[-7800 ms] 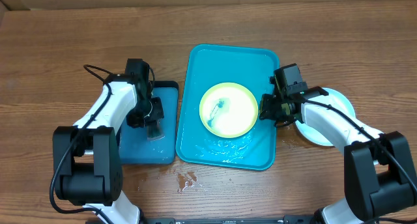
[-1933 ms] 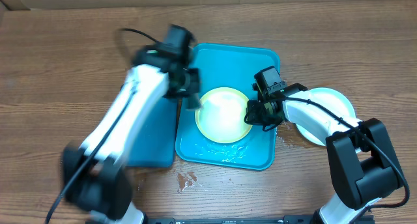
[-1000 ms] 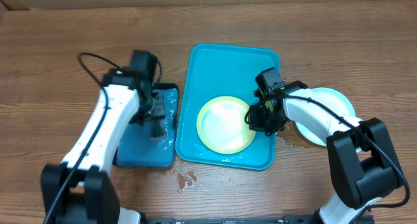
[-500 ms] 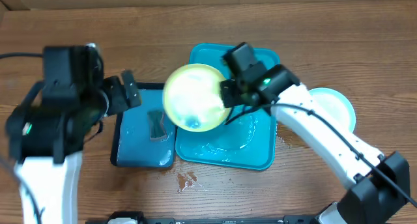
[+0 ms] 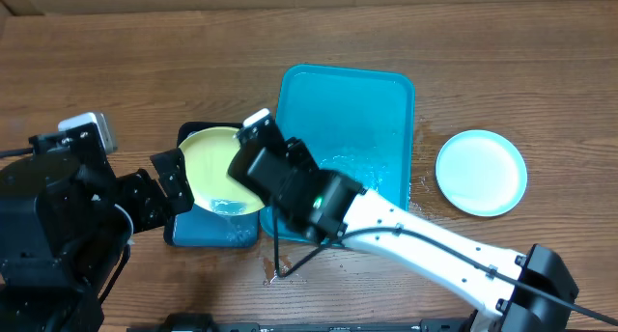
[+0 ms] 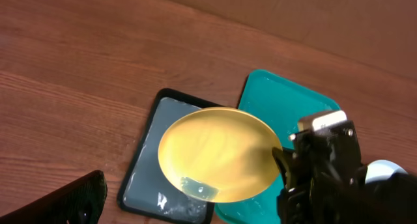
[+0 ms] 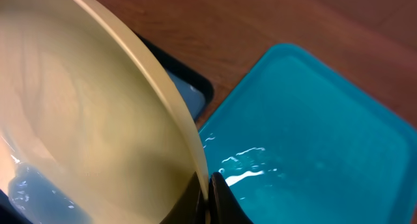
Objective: Clean dirty plates on tray and stack at the side
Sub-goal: 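Lift the yellow plate with the right gripper and tilt it over the water tray, then carry the yellow plate right and stack it on the light-blue plate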
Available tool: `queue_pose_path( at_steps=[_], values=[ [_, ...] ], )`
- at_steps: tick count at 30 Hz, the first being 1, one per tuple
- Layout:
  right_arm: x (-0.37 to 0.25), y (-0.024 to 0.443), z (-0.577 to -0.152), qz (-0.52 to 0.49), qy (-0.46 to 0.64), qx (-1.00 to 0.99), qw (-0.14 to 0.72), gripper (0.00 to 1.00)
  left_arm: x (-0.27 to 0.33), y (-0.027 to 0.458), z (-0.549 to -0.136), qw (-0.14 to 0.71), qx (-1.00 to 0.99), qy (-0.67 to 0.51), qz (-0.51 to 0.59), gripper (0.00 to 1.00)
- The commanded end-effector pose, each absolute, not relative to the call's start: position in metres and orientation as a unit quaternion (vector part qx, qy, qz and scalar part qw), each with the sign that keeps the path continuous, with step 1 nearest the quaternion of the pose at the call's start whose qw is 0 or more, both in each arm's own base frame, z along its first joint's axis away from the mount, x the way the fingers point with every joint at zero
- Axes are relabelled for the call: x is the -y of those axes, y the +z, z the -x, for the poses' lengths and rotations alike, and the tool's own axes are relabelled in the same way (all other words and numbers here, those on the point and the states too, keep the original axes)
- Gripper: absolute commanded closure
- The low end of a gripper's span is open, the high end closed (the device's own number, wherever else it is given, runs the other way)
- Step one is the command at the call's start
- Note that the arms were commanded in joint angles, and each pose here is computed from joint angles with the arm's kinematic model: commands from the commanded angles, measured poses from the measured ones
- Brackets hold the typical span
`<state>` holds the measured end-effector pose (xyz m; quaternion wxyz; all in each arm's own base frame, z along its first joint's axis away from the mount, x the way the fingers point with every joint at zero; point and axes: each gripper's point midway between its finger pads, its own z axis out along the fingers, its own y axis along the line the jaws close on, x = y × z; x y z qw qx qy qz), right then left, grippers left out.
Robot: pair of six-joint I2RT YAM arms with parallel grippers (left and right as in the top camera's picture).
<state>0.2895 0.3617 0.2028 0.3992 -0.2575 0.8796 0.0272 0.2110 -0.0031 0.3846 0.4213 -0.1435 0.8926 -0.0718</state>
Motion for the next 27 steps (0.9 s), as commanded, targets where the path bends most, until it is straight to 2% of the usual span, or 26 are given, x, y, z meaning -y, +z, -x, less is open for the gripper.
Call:
queue_pose_path(
  at_steps=[1,12,15,17,20,27],
  values=[
    [-0.356,0.229,-0.29,0.233,-0.04,-0.851,0.468,0.96,0.002,0.386,-0.211,0.42,-0.893,-0.071,0.145,0.0],
    [-0.362,0.254,-0.259,0.234,-0.098,-0.807,0.533,0.96,0.0,0.382,-0.216,0.412,-0.897,-0.063,0.148,0.0],
    [-0.365,0.253,-0.255,0.239,-0.096,-0.806,0.533,0.96,-0.023,0.387,-0.214,0.427,-0.885,-0.009,0.184,0.0],
    [-0.364,0.253,-0.253,0.242,-0.1,-0.805,0.533,0.96,-0.044,0.398,-0.201,0.441,-0.862,0.026,0.248,0.0],
    [-0.36,0.254,-0.254,0.241,-0.112,-0.802,0.535,0.96,-0.056,0.417,-0.19,0.471,-0.835,0.038,0.283,0.0],
    [-0.354,0.262,-0.257,0.226,-0.133,-0.792,0.551,0.96,-0.057,0.425,-0.188,0.485,-0.825,0.035,0.287,0.0]
  ],
)
